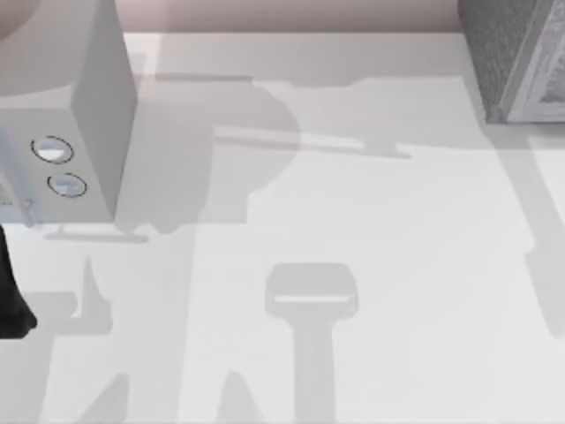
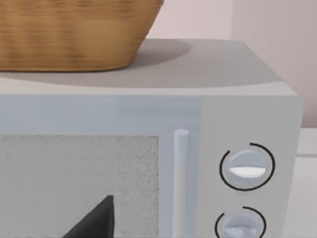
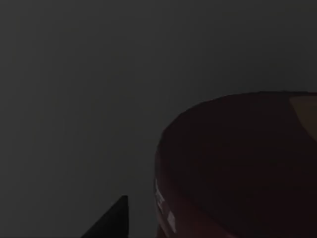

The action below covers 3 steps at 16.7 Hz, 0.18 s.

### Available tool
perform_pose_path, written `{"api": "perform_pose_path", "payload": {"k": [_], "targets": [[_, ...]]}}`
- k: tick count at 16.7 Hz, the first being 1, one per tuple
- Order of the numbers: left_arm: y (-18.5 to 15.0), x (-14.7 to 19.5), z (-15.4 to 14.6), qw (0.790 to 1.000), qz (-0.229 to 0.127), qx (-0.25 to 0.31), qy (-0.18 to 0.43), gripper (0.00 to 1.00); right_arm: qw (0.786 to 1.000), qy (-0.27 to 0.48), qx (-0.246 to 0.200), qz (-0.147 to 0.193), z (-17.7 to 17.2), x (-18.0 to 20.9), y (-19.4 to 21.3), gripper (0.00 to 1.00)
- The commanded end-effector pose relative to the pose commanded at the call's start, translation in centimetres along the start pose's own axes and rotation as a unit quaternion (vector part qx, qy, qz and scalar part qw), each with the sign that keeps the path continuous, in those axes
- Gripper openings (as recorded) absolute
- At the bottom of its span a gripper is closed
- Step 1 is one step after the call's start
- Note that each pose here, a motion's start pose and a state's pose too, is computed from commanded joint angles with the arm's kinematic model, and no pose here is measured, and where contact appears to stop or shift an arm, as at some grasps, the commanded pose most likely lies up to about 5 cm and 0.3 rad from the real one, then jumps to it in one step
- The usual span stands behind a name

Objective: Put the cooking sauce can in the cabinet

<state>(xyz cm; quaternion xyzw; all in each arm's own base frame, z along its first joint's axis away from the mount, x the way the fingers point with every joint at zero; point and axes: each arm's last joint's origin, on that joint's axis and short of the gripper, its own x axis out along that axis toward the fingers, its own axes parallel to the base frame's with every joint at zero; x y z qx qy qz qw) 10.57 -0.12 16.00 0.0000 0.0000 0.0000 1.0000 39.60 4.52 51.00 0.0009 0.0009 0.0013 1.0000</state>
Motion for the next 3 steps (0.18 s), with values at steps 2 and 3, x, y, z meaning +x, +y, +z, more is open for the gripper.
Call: {"api": "perform_pose_path", "payload": {"k": [2, 3], "targets": [[0.00, 0.00, 0.00, 1.000, 0.000, 0.000, 0.000, 1.00, 1.000, 0.000, 0.000, 0.000, 0.00, 0.00, 0.00, 1.00], [0.00, 0.00, 0.00, 1.000, 0.000, 0.000, 0.000, 1.00, 1.000, 0.000, 0.000, 0.000, 0.00, 0.00, 0.00, 1.00]]}}
